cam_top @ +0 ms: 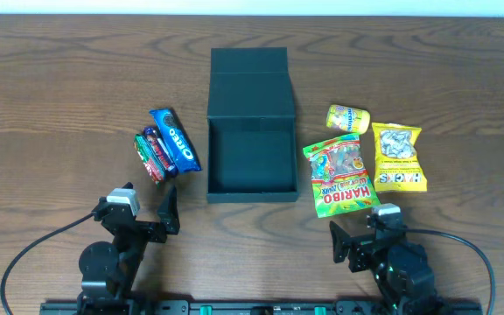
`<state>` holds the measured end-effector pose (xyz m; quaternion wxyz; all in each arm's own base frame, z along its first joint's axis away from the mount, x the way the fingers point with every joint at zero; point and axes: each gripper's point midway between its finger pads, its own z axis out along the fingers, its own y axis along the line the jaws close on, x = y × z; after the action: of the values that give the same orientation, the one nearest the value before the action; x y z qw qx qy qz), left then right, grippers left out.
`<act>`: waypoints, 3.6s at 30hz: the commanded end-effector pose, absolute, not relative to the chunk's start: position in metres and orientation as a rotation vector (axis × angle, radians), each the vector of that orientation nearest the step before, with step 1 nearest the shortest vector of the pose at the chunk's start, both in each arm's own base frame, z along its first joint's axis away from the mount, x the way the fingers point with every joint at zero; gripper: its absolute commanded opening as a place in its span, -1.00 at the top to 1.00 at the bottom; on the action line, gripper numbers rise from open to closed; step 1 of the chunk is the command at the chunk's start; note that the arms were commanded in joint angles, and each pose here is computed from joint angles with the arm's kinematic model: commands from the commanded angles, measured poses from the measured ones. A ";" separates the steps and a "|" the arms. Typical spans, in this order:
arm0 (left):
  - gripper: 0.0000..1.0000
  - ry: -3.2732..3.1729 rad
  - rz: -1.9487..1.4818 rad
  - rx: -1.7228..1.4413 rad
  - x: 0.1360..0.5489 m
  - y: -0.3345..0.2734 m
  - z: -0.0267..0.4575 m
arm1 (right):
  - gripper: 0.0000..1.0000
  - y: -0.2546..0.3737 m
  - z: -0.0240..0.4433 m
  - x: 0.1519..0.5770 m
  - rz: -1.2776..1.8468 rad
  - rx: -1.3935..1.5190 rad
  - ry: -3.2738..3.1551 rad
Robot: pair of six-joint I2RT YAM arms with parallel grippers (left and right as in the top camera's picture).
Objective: Pack container
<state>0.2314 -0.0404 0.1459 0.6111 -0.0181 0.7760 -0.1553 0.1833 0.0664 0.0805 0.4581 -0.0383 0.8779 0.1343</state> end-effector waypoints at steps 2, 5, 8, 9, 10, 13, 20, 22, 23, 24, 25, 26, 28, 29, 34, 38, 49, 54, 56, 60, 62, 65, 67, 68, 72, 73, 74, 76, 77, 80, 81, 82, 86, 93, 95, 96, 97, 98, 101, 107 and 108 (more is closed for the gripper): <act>-0.90 1.814 -0.341 -0.039 0.232 -0.039 0.133 | -0.99 0.066 0.079 0.184 0.325 -0.089 2.157; -0.90 1.814 -0.341 -0.039 0.232 -0.039 0.134 | -0.99 0.066 0.079 0.184 0.325 -0.089 2.157; -0.90 1.814 -0.341 -0.039 0.232 -0.039 0.133 | -0.99 0.066 0.079 0.184 0.325 -0.089 2.157; -0.91 1.814 -0.341 -0.039 0.232 -0.039 0.134 | -0.99 0.066 0.079 0.184 0.325 -0.089 2.157; -0.90 1.814 -0.341 -0.039 0.232 -0.039 0.133 | -0.99 0.066 0.079 0.184 0.325 -0.089 2.157; -0.90 1.814 -0.341 -0.039 0.232 -0.039 0.133 | -0.98 0.066 0.079 0.184 0.325 -0.089 2.157; -0.91 1.814 -0.341 -0.039 0.232 -0.039 0.133 | -0.99 0.066 0.079 0.184 0.325 -0.089 2.157; -0.90 1.815 -0.341 -0.039 0.232 -0.039 0.133 | -0.98 0.066 0.079 0.184 0.325 -0.089 2.157; -0.90 1.814 -0.341 -0.039 0.232 -0.039 0.133 | -0.99 0.066 0.079 0.184 0.325 -0.089 2.157; -0.91 1.814 -0.341 -0.039 0.232 -0.039 0.133 | -0.98 0.066 0.079 0.184 0.325 -0.089 2.157; -0.90 1.814 -0.341 -0.039 0.232 -0.039 0.133 | -0.98 0.066 0.079 0.184 0.325 -0.089 2.157; -0.90 1.814 -0.341 -0.039 0.232 -0.039 0.133 | -0.98 0.066 0.079 0.184 0.325 -0.089 2.157; -0.90 1.814 -0.341 -0.040 0.232 -0.039 0.134 | -0.99 0.066 0.079 0.184 0.324 -0.089 2.157; -0.90 1.814 -0.341 -0.040 0.232 -0.039 0.134 | -0.98 0.066 0.079 0.184 0.325 -0.089 2.157; -0.90 1.814 -0.341 -0.039 0.232 -0.039 0.134 | -0.99 0.066 0.079 0.184 0.325 -0.089 2.157; -0.91 1.814 -0.341 -0.039 0.232 -0.039 0.133 | -0.99 0.066 0.079 0.184 0.325 -0.089 2.157; -0.90 1.814 -0.342 -0.039 0.232 -0.039 0.133 | -0.99 0.066 0.079 0.184 0.325 -0.089 2.157; -0.91 1.814 -0.342 -0.039 0.232 -0.039 0.133 | -0.99 0.064 0.080 0.185 0.308 -0.100 2.152; -0.90 1.814 -0.342 -0.039 0.232 -0.039 0.133 | -0.99 0.065 0.081 0.185 0.311 -0.100 2.149; -0.90 1.814 -0.341 -0.039 0.232 -0.039 0.134 | -0.98 0.075 0.099 0.193 0.424 -0.027 2.076; -0.90 1.814 -0.342 -0.040 0.232 -0.039 0.134 | -0.99 0.081 0.117 0.199 0.551 0.088 2.010; -0.90 1.814 -0.342 -0.040 0.232 -0.039 0.133 | -0.98 0.110 0.125 0.188 0.915 0.263 2.031; -0.90 1.814 -0.342 -0.040 0.232 -0.039 0.133 | -0.99 0.114 0.125 0.186 0.964 0.293 2.043; -0.90 1.814 -0.341 -0.039 0.232 -0.039 0.133 | -0.98 0.114 0.126 0.186 0.970 0.290 2.040; -0.91 1.814 -0.341 -0.039 0.232 -0.039 0.133 | -0.98 0.118 0.129 0.184 0.969 0.221 2.032; -0.90 1.815 -0.341 -0.039 0.232 -0.039 0.133 | -0.98 0.118 0.131 0.185 0.932 0.157 2.016; -0.90 1.814 -0.342 -0.040 0.232 -0.039 0.134 | -0.99 0.116 0.132 0.188 0.887 0.121 2.004; -0.91 1.814 -0.342 -0.040 0.232 -0.039 0.133 | -0.98 0.104 0.130 0.196 0.798 0.165 1.996; -0.90 1.814 -0.342 -0.040 0.232 -0.039 0.133 | -0.99 0.101 0.129 0.198 0.770 0.180 2.002; -0.90 1.814 -0.341 -0.039 0.232 -0.039 0.133 | -0.99 0.091 0.133 0.205 0.662 0.189 2.036; -0.90 1.814 -0.342 -0.040 0.232 -0.039 0.133 | -0.98 0.086 0.136 0.209 0.609 0.186 2.054; -0.91 1.814 -0.341 -0.039 0.232 -0.039 0.133 | -0.99 0.082 0.139 0.214 0.550 0.179 2.075; -0.90 1.814 -0.341 -0.039 0.232 -0.039 0.133 | -0.98 0.071 0.142 0.236 0.336 0.137 2.230; -0.90 1.814 -0.342 -0.040 0.232 -0.039 0.134 | -0.99 0.068 0.102 0.291 0.043 0.106 2.517; -0.91 1.814 -0.341 -0.039 0.232 -0.039 0.133 | -0.94 0.066 0.083 0.298 -0.009 0.115 2.579; -0.90 1.814 -0.342 -0.040 0.232 -0.039 0.133 | -0.90 0.065 0.074 0.300 -0.024 0.118 2.605; -0.91 1.814 -0.342 -0.040 0.232 -0.039 0.133 | -0.87 0.064 0.065 0.301 -0.036 0.122 2.630; -0.91 1.814 -0.342 -0.040 0.232 -0.039 0.133 | -0.82 0.065 0.056 0.301 -0.038 0.119 2.654; -0.91 1.814 -0.342 -0.040 0.232 -0.039 0.134 | -0.62 0.066 0.034 0.304 -0.060 0.114 2.702; -0.90 1.814 -0.341 -0.039 0.232 -0.039 0.133 | -0.11 0.072 0.011 0.316 -0.056 0.048 2.715; -0.90 1.814 -0.342 -0.040 0.232 -0.039 0.133 | -0.01 0.073 0.007 0.317 -0.055 0.044 2.720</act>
<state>0.2318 -0.0403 0.1465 0.6133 -0.0152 0.7748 -0.1529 0.3102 0.0739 0.0117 0.2100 0.0255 0.9773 -0.0147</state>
